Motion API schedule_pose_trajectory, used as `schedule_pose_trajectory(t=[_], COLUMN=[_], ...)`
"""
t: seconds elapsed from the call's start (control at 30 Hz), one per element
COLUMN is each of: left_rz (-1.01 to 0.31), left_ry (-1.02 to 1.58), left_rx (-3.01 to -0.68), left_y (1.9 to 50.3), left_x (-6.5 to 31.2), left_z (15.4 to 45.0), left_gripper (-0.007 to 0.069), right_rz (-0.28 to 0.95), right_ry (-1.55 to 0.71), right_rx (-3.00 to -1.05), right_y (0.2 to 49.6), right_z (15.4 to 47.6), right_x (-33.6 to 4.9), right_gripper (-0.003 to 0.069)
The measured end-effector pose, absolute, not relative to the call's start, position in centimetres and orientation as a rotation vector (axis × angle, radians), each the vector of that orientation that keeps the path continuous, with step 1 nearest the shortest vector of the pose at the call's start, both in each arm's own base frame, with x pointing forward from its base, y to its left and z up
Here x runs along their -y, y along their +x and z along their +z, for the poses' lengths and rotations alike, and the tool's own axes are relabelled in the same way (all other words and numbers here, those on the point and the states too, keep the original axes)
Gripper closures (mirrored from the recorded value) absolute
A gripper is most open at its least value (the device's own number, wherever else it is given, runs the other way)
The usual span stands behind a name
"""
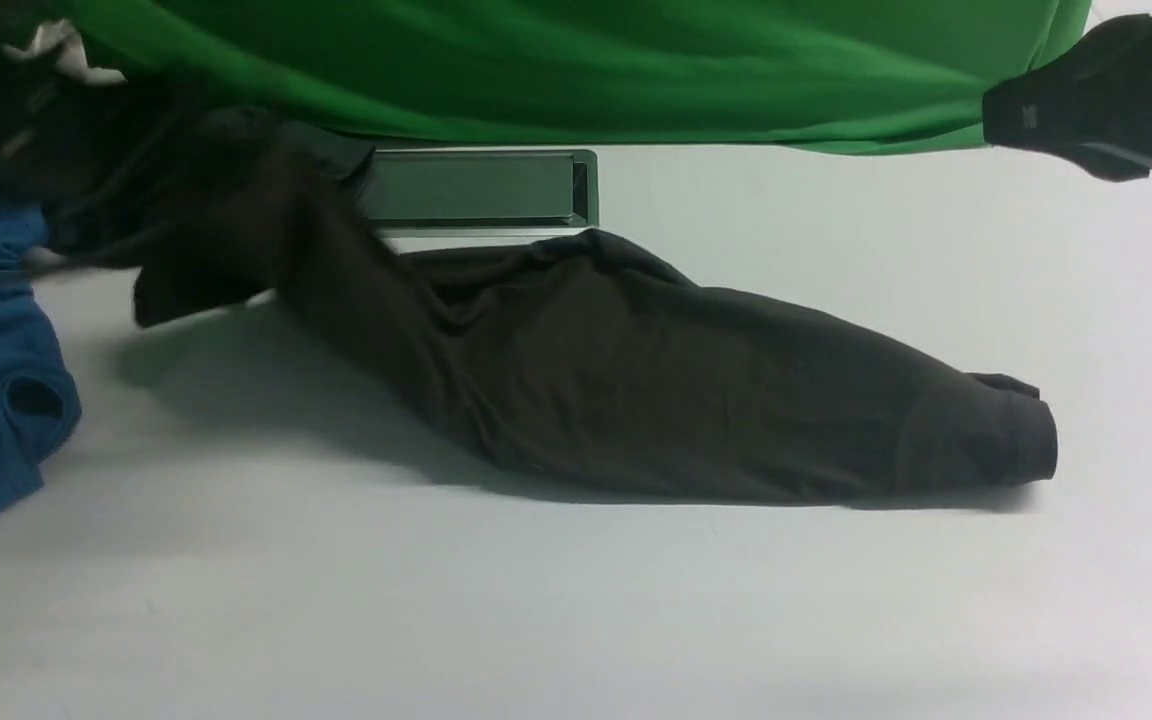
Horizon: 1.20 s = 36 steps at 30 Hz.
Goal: Fold a long-sleeved shirt on a white desktop.
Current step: 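Fold the garment over onto itself on the table with the left gripper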
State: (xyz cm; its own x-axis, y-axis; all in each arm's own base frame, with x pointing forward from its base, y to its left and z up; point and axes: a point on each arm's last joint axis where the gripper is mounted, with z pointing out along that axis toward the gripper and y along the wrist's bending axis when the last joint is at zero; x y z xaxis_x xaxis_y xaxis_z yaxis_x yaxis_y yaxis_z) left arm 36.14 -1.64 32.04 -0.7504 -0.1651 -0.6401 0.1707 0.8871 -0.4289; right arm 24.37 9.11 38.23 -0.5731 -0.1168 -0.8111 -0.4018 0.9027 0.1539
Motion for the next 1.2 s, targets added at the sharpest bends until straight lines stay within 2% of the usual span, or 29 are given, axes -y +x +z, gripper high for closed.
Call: schedule_pose_trajectory(t=[0.13,0.2,0.27,0.3,0.37,0.5,0.57,0.6,0.7,0.8,0.9,1.0,1.1,1.2], left_rz=[-0.775,-0.852,-0.936,-0.934,-0.992,-1.023,-1.02,-1.012,-1.003,-0.969,-0.891,-0.81,-0.721,-0.641], left_ry=[0.284,0.416,0.578,0.575,0.709,0.846,0.862,0.878,0.882,0.908,0.978,0.988,0.949,0.881], left_rx=[-2.28,-2.268,-2.235,-2.245,-2.227,-2.264,-2.285,-2.305,-2.32,-2.293,-2.263,-2.291,-2.35,-2.428], left_y=[37.9,38.3,37.9,38.1,37.1,34.8,34.5,34.2,34.2,34.3,34.2,34.5,35.4,36.6], left_x=[11.5,17.0,24.2,24.3,31.0,39.0,40.1,41.0,41.3,41.1,40.2,38.4,35.4,32.5], left_z=[33.4,32.8,31.7,31.3,29.0,23.3,21.9,20.6,19.8,20.7,22.7,24.8,27.3,28.5], left_gripper=[0.0466,0.0466,0.0466,0.0466,0.0466,0.0466,0.0455,0.0434,0.0356,0.0192,0.0,-0.0051,-0.0066,-0.0068], right_rz=[0.404,0.404,0.404,0.404,0.404,0.397,0.399,0.401,0.401,0.401,0.401,0.399,0.399,0.399], right_ry=[-0.366,-0.366,-0.366,-0.366,-0.367,-0.38,-0.38,-0.379,-0.383,-0.383,-0.375,-0.359,-0.341,-0.333], right_rx=[-2.158,-2.158,-2.159,-2.159,-2.162,-2.184,-2.185,-2.186,-2.19,-2.188,-2.154,-2.084,-2.004,-1.957], right_y=[24.4,24.4,24.4,24.4,24.4,24.3,24.3,24.3,24.2,24.2,23.8,23.2,22.3,21.4], right_z=[38.3,38.3,38.3,38.3,38.3,38.1,38.1,38.1,38.0,38.1,38.7,39.8,41.1,42.0], right_x=[-9.1,-9.1,-9.1,-9.1,-9.1,-9.1,-9.1,-9.1,-9.1,-9.1,-8.9,-8.7,-8.3,-8.0], right_gripper=[0.0638,0.0636,0.0633,0.0632,0.0629,0.0621,0.062,0.0618,0.0617,0.0606,0.0592,0.0582,0.0574,0.0563])
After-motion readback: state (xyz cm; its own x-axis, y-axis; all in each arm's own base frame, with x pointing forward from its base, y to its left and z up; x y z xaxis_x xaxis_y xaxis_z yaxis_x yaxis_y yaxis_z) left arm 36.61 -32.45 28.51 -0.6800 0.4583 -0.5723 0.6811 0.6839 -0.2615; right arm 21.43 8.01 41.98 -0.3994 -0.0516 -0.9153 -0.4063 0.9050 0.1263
